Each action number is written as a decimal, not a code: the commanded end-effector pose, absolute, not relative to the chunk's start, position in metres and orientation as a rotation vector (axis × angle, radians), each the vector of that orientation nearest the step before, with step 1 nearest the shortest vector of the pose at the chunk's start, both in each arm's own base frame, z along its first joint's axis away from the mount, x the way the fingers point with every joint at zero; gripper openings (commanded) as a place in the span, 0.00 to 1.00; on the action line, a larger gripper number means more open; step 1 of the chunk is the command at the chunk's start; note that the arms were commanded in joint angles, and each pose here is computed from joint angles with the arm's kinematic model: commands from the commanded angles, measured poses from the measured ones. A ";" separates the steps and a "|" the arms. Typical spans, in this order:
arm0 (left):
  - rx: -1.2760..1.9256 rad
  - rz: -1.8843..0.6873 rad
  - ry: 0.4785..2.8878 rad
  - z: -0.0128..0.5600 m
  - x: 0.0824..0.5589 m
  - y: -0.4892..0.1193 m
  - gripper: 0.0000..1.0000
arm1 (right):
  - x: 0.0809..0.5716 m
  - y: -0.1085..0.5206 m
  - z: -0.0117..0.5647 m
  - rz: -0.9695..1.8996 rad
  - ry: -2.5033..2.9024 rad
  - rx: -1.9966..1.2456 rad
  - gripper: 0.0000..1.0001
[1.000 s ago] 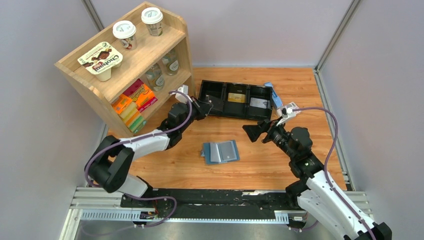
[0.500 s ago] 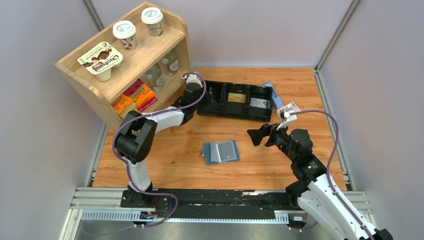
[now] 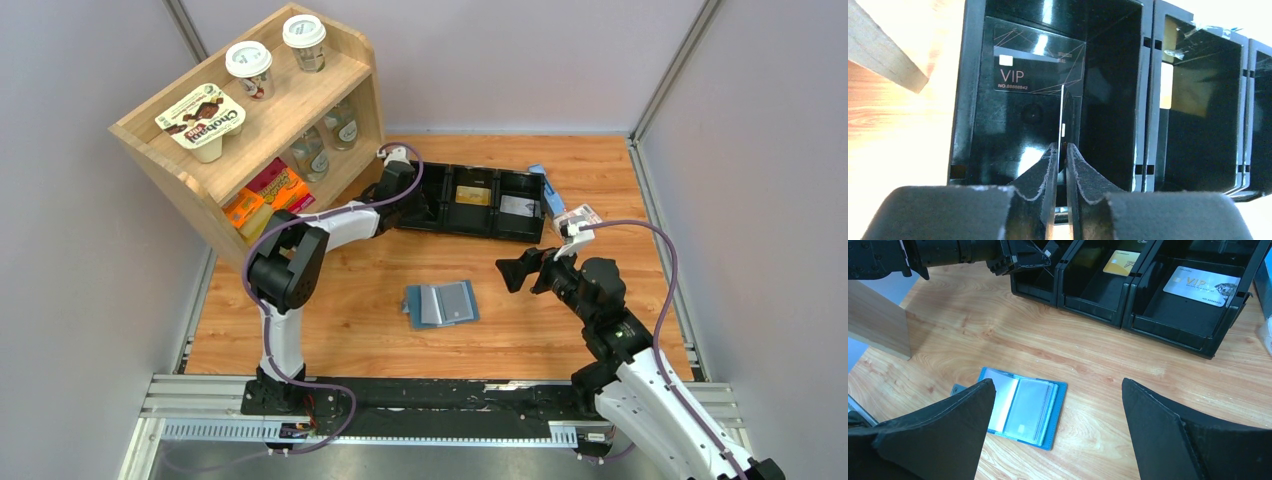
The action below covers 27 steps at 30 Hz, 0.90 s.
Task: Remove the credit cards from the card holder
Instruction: Place the credit card in the storage box, then remove the credit card from the card holder.
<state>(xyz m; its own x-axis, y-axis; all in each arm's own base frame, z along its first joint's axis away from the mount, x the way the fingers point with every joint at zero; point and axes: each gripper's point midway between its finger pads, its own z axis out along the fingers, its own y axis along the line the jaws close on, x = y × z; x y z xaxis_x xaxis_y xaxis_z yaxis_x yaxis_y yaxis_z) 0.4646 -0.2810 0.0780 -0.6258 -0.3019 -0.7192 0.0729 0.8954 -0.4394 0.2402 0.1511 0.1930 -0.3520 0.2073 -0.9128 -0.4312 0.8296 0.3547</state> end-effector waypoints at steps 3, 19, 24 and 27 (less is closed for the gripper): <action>-0.137 -0.398 2.225 0.086 0.467 -0.262 0.33 | 0.243 0.150 0.211 0.654 1.765 -0.184 1.00; 0.015 -0.424 2.183 0.172 0.424 -0.270 0.50 | 0.252 0.154 0.192 0.643 1.948 -0.135 1.00; 0.150 -0.516 2.201 0.195 0.367 -0.286 0.50 | 0.252 0.173 0.160 0.704 2.134 -0.154 1.00; 0.237 -0.624 2.266 0.193 0.327 -0.300 0.50 | 0.247 0.190 0.144 0.767 2.228 -0.162 1.00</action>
<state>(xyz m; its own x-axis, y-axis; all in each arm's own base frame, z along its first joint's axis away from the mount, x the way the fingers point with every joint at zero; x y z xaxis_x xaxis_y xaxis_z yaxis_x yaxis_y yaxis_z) 0.3787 -0.2898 0.1900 -0.6245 -0.1065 -0.7737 0.2480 0.9123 -0.3258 0.2544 0.1684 0.1475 -0.6195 0.1221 -0.7754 -0.3365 0.8511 0.4029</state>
